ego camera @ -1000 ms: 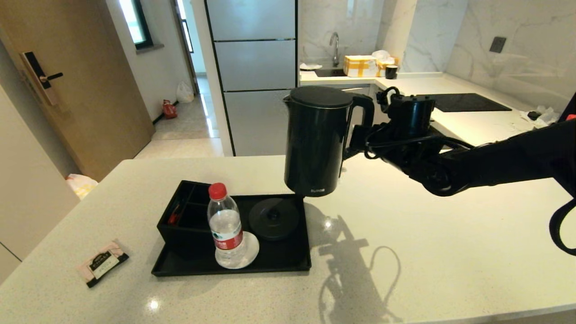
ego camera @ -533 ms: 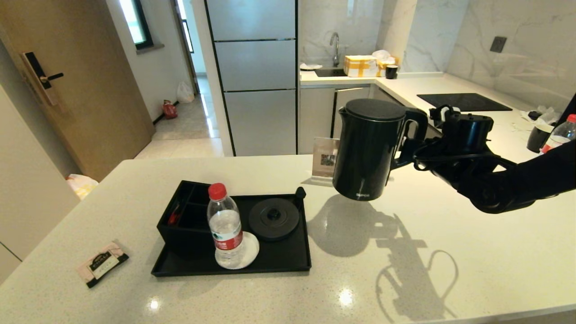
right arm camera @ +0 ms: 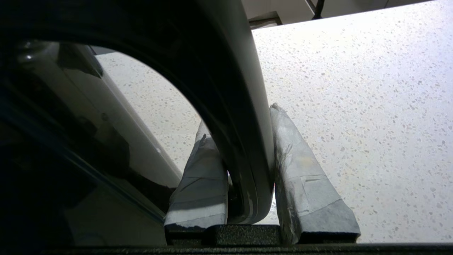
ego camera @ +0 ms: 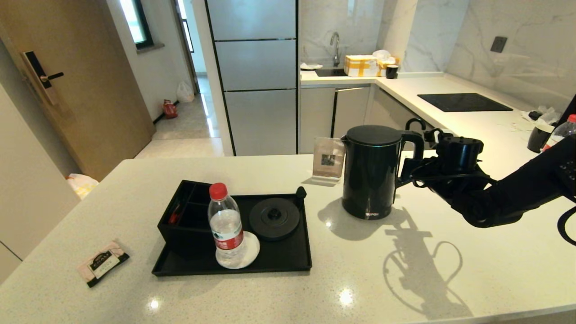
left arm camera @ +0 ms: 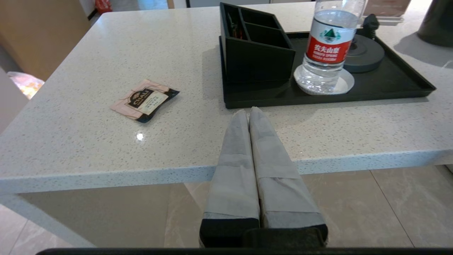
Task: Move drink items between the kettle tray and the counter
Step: Place it on the right
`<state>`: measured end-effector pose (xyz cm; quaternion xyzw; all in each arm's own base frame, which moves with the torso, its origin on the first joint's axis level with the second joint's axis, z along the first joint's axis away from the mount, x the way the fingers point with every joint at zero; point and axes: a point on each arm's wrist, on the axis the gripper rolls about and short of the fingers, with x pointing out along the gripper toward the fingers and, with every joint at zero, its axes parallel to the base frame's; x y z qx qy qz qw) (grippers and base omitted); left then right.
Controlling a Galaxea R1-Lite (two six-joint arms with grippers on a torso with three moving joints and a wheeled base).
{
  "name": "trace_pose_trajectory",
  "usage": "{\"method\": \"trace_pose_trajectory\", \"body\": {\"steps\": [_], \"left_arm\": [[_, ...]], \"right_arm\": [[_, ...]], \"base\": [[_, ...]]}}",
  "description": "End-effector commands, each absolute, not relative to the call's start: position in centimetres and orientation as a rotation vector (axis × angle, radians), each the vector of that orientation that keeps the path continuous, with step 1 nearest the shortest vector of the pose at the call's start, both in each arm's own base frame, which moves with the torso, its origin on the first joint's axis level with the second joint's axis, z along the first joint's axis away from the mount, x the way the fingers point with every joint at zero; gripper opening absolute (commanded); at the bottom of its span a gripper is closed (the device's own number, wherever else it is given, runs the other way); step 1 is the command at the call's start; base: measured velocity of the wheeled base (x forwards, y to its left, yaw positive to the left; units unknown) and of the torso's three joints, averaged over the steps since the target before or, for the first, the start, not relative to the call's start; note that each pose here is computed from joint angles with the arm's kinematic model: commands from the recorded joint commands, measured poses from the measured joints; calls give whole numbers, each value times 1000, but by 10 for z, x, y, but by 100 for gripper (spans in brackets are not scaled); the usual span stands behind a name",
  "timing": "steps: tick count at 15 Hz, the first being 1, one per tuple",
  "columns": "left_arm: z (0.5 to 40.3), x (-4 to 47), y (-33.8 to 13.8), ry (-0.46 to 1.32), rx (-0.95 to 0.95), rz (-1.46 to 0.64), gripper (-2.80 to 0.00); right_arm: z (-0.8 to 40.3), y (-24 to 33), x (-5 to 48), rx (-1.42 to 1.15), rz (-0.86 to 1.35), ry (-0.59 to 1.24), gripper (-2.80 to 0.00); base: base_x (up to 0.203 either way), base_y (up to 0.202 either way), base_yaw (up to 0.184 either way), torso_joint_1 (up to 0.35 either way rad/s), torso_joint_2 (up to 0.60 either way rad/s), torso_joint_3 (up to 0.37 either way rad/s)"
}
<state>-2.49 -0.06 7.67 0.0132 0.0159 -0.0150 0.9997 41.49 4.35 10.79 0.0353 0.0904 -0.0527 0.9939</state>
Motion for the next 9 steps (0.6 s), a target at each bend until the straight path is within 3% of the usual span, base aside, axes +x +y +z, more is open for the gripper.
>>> {"method": "trace_pose_trajectory", "body": {"steps": [1, 4, 5, 9], "left_arm": [[77, -25, -1, 32, 27, -30, -280], [77, -25, -1, 32, 27, -30, -280], [77, -25, -1, 32, 27, -30, -280], [77, -25, -1, 32, 27, -30, -280]], "right_arm": [[99, 44, 417, 66, -107, 202, -280], [96, 43, 419, 67, -101, 209, -280], [95, 43, 419, 66, -101, 210, 0], [95, 41, 419, 70, -104, 209, 0]], "base": [[0, 0, 0, 0, 0, 0], [0, 0, 0, 0, 0, 0], [0, 0, 0, 0, 0, 0], [0, 0, 0, 0, 0, 0]]}}
